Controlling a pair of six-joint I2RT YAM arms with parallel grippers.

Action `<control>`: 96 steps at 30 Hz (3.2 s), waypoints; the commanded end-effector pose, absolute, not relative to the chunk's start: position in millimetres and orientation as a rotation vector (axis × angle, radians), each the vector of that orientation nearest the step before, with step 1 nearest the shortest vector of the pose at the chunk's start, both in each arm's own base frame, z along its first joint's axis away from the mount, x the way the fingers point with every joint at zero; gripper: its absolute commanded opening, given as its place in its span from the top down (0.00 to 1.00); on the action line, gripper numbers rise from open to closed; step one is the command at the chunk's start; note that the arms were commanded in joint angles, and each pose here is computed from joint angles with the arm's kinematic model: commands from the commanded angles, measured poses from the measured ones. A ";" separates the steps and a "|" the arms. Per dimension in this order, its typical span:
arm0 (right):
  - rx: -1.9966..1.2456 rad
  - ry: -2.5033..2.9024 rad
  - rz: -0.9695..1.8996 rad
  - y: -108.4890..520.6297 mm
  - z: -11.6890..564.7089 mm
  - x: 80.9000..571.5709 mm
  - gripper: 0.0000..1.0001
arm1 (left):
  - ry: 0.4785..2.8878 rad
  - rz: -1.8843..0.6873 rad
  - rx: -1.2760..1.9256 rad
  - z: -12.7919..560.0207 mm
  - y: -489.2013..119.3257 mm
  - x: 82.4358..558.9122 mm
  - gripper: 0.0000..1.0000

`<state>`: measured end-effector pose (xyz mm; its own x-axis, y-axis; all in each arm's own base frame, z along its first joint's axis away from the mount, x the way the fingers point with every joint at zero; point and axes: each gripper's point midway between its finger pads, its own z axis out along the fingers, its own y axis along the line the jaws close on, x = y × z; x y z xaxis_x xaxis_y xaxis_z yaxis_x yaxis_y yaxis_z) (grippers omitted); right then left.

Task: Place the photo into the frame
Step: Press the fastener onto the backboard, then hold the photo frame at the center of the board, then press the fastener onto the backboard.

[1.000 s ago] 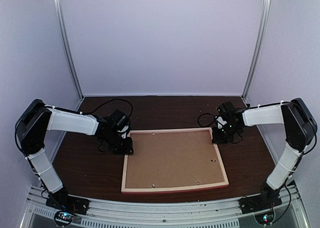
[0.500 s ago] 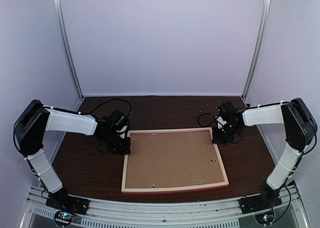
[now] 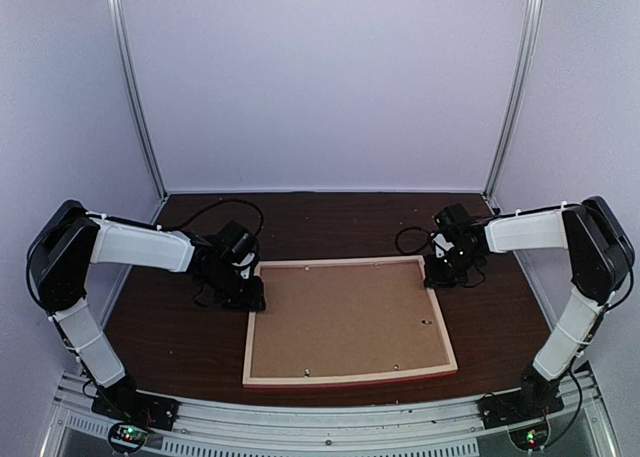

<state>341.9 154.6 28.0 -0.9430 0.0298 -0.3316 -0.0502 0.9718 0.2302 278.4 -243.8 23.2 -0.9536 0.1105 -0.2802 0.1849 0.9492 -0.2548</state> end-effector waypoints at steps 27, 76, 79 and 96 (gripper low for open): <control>0.006 2.818 0.351 148.9 31.4 318.1 0.58 | 2.841 -0.410 0.168 13.0 -239.7 272.6 0.80; -0.138 2.849 0.295 153.0 20.3 231.8 0.39 | 2.811 -0.383 0.247 16.6 -254.3 296.2 0.81; -0.128 2.854 0.255 151.2 19.4 235.9 0.44 | 2.811 -0.382 0.246 17.3 -253.9 295.9 0.81; -0.055 2.850 0.207 153.0 18.0 252.2 0.63 | 2.818 -0.388 0.258 14.8 -255.1 294.8 0.82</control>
